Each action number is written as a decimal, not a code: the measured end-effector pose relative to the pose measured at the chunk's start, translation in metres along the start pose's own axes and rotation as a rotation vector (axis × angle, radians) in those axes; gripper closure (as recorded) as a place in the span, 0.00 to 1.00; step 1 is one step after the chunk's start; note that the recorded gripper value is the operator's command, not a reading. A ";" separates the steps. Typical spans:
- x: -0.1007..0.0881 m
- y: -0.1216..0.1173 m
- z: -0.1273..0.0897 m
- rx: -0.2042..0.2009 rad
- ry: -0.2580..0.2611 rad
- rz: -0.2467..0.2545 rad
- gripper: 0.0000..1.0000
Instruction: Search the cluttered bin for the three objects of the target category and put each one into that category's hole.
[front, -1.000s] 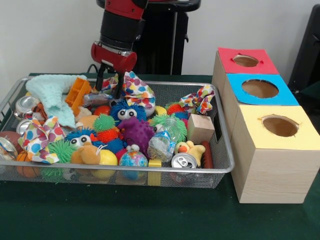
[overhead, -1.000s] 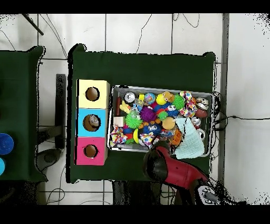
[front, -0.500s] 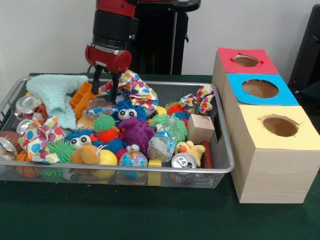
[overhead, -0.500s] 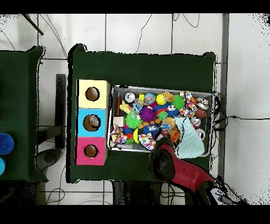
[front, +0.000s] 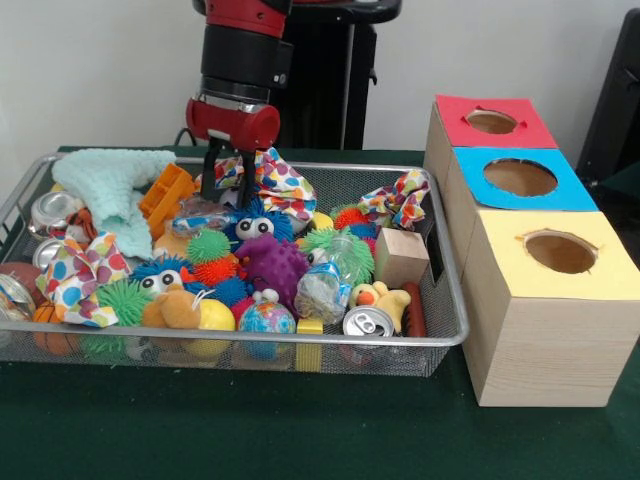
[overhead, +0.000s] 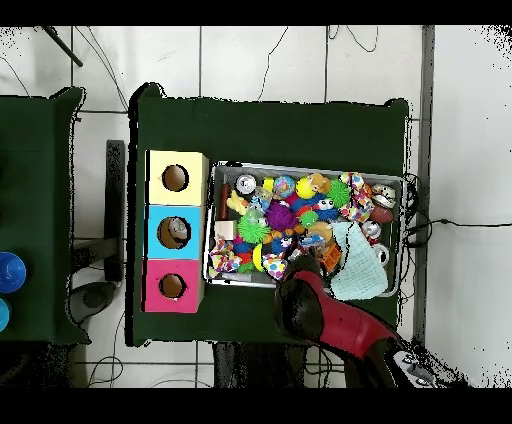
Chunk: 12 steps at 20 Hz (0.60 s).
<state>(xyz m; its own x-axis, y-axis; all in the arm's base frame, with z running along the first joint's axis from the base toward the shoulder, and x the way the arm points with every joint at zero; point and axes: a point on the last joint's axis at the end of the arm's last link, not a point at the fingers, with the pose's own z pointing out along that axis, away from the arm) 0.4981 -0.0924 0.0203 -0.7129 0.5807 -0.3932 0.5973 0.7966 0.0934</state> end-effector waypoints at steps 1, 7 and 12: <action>0.000 0.002 0.001 -0.004 0.000 0.006 0.00; 0.003 0.006 0.007 -0.013 -0.005 0.031 0.00; 0.006 0.009 0.013 0.014 -0.004 0.068 0.00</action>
<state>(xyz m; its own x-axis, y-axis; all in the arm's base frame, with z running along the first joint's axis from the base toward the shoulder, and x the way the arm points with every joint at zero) 0.5039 -0.0835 0.0065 -0.6691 0.6329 -0.3897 0.6494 0.7528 0.1075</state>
